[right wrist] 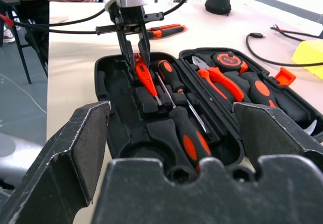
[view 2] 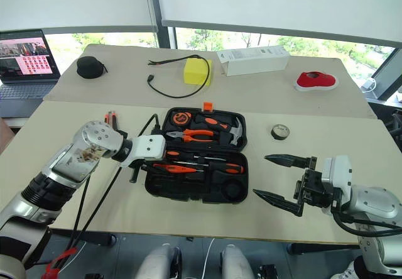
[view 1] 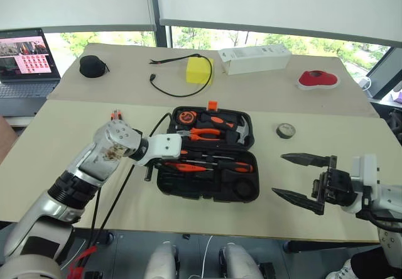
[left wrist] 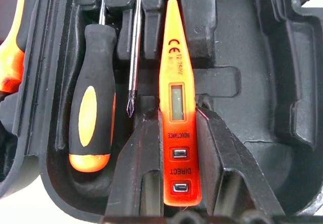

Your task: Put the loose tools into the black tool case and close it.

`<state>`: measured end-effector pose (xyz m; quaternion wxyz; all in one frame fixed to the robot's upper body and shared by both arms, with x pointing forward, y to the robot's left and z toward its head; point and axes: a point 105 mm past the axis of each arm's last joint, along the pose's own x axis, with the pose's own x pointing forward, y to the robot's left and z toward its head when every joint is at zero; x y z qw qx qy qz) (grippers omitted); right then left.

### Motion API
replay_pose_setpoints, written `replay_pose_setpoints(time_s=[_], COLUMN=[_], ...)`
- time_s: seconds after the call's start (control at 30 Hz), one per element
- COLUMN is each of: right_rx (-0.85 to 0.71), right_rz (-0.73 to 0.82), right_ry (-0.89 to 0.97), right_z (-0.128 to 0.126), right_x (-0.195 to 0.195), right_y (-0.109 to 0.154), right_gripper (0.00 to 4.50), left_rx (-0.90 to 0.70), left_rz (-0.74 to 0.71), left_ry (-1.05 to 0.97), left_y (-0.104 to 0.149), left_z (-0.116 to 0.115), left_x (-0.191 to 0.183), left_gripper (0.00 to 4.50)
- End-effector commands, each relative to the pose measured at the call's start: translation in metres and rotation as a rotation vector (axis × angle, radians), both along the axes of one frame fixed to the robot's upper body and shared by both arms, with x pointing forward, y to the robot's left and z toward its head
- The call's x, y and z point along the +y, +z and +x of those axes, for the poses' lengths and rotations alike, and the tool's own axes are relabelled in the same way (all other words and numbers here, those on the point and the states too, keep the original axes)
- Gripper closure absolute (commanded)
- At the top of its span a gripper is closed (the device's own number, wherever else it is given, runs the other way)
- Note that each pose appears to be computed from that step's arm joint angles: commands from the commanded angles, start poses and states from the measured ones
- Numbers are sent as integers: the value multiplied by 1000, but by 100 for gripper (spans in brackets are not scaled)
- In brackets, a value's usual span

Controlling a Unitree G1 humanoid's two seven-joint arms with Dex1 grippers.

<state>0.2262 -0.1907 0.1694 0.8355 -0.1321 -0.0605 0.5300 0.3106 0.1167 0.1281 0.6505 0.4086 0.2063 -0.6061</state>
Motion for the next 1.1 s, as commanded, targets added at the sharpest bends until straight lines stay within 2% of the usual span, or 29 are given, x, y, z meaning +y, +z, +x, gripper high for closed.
replay_pose_setpoints(time_s=[0.03, 0.07, 0.1, 0.3, 0.43, 0.57, 0.67, 0.8, 0.93, 1.1], right_rx=[-28, -28, -28, -29, -24, -20, -24, -29, -36, -38], right_rz=[11, 11, 12, 18, 14, 14, 20, 24, 28, 33], right_ry=[24, 24, 24, 25, 27, 29, 30, 30, 23, 19], right_z=[0, 0, 1, 4, 6, 6, 7, 8, 7, 6], right_x=[7, 7, 8, 9, 7, 8, 9, 10, 10, 11], right_y=[8, 8, 8, 8, 7, 7, 7, 6, 7, 6], right_gripper=[0, 0, 0, 0, 0, 0, 0, 0, 0, 0], left_rx=[49, 55, 54, 31, 27, -51, -47, -24, -25, -19], left_rz=[24, -3, -43, -246, -340, -378, -489, -544, -514, -470], left_ry=[-17, -18, -20, -64, -110, -61, -1, 39, 76, 66], left_y=[-10, -8, -4, 23, 40, 41, 38, 28, 9, -8], left_z=[-8, -9, -9, -11, -18, -6, 6, 14, 19, 16], left_x=[0, -2, -6, -17, -13, -6, -8, -10, -11, -13], left_gripper=[354, 304, 291, 74, 74, 74, 147, 295, 442, 442])
